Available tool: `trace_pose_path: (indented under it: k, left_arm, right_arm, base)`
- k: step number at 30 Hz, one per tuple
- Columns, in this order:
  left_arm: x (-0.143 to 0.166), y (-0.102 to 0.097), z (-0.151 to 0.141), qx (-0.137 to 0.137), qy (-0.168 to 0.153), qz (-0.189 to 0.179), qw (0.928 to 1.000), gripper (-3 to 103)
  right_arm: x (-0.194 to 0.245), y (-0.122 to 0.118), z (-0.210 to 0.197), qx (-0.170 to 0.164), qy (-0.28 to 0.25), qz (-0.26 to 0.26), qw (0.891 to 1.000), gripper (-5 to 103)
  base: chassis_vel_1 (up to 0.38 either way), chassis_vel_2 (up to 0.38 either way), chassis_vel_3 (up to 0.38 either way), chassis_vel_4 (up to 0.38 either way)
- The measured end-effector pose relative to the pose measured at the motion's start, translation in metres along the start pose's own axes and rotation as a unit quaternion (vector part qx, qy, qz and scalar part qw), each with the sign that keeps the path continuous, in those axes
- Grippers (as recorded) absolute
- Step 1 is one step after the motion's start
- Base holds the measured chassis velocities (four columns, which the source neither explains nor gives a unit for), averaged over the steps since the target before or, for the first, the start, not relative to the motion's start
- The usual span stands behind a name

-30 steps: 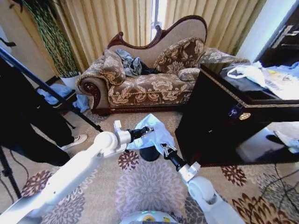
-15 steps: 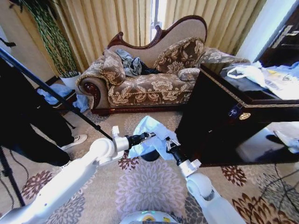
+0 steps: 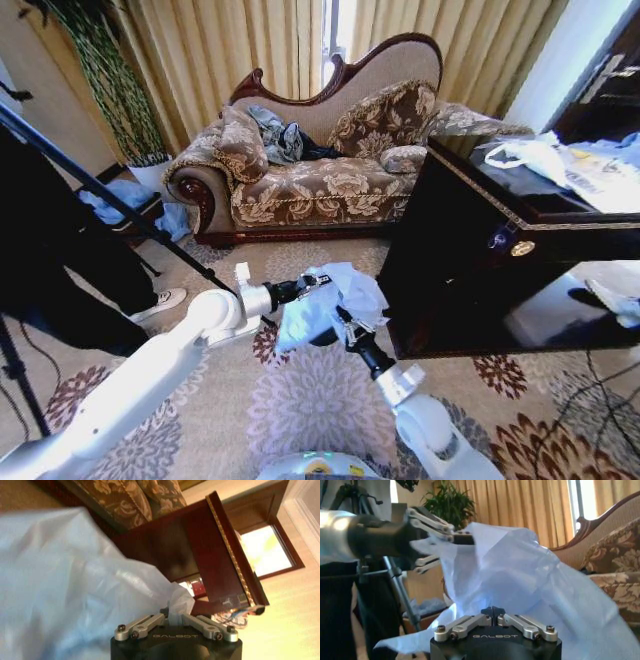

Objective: Place a garbage bag over the trash bin.

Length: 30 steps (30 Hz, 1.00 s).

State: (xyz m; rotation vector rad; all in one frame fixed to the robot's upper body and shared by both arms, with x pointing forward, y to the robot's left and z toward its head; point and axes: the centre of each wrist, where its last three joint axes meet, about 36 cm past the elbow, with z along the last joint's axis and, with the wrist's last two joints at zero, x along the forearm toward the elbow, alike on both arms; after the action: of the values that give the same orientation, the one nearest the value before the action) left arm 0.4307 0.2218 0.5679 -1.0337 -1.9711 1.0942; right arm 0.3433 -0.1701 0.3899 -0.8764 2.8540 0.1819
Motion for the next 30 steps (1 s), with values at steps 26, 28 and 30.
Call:
trace_pose_path:
  k: [26, 28, 30]
  left_arm:
    - [0.028, -0.003, -0.011, -0.026, 0.015, -0.006, 0.9995, 0]
    - [0.029, -0.003, -0.01, -0.028, 0.021, -0.005, 0.9994, 0]
    - [0.031, -0.004, -0.005, -0.034, 0.04, -0.005, 0.9986, 0]
  right_arm:
    - [-0.032, 0.039, 0.003, -0.142, -0.074, -0.043, 0.986, 0]
    - [-0.039, 0.041, 0.003, -0.14, -0.077, -0.046, 0.986, 0]
    - [-0.062, 0.038, 0.006, -0.119, -0.082, -0.046, 0.988, 0]
  base:
    - [0.0, 0.0, 0.0, 0.0]
    - [0.0, 0.0, 0.0, 0.0]
    - [0.0, 0.0, 0.0, 0.0]
